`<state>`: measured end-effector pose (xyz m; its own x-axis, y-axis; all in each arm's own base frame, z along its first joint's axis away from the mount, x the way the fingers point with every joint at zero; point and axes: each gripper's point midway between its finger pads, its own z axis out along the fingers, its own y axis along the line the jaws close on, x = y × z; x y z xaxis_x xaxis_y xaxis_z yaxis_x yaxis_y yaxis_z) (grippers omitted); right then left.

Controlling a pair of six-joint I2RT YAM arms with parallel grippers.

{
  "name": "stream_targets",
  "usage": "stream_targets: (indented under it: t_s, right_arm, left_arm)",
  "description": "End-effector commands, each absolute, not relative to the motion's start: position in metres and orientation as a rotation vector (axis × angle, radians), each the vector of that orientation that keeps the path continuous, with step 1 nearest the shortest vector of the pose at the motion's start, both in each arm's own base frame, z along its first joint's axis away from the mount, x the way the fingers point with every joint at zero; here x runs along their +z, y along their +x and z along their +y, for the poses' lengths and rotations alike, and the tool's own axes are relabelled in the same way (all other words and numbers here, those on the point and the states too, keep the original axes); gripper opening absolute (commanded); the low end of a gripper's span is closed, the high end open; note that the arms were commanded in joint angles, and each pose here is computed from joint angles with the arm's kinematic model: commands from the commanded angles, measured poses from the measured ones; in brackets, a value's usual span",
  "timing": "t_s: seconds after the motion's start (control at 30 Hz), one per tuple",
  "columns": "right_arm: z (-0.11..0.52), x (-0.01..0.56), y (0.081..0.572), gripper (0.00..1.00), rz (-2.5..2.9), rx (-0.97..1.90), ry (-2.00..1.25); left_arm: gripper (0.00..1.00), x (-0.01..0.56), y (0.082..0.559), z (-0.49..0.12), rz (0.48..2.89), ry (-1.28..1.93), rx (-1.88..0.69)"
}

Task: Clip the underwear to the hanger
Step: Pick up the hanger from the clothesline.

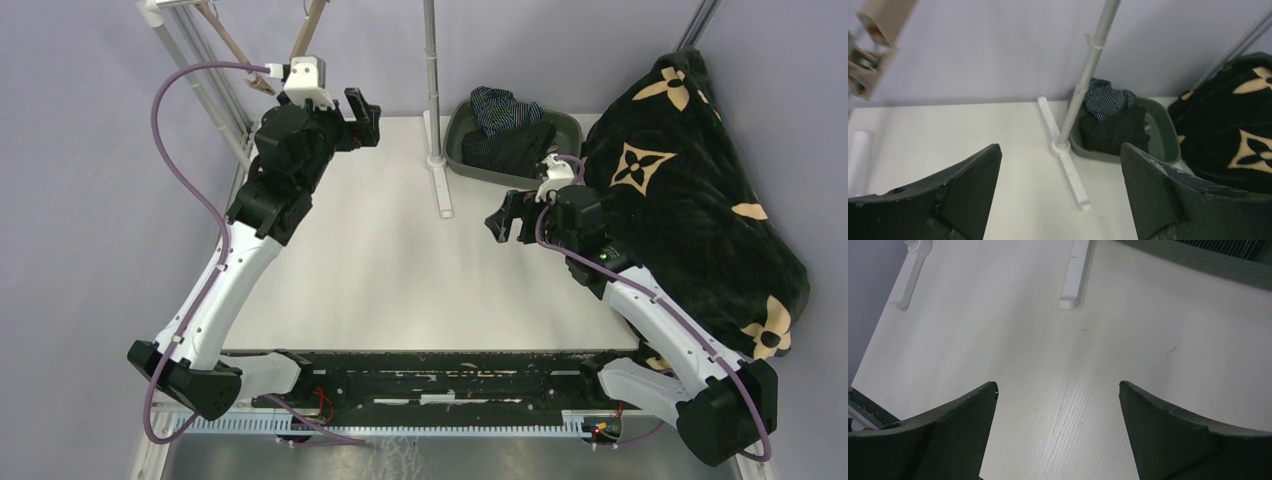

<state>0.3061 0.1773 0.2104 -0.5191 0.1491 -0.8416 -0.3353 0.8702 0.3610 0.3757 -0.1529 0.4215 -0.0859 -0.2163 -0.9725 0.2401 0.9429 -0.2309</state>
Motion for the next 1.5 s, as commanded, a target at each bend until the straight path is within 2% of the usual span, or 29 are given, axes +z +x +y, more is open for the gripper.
stream_targets:
  t_s: [0.0, 0.4, 0.63, 0.9, 1.47]
  right_arm:
    - [0.176, 0.235, 0.308, 1.00, 1.946, 0.604, -0.144]
    - [0.180, 0.234, 0.306, 1.00, 1.947, 0.632, -0.152]
    - [0.181, 0.233, 0.306, 1.00, 1.949, 0.643, -0.157]
    - [0.182, 0.236, 0.304, 1.00, 1.942, 0.648, -0.164]
    - [0.183, 0.232, 0.306, 1.00, 1.952, 0.641, -0.175]
  left_arm:
    - [0.94, 0.463, 0.376, -0.128, 1.576, 0.020, -0.136]
    - [0.98, 0.511, 0.365, -0.085, 1.490, -0.036, 0.136]
    - [0.99, 0.527, 0.377, -0.079, 1.455, -0.009, 0.223]
    - [0.99, 0.542, 0.405, -0.067, 1.502, 0.023, 0.182]
    - [0.99, 0.501, 0.462, -0.064, 1.606, 0.086, 0.091]
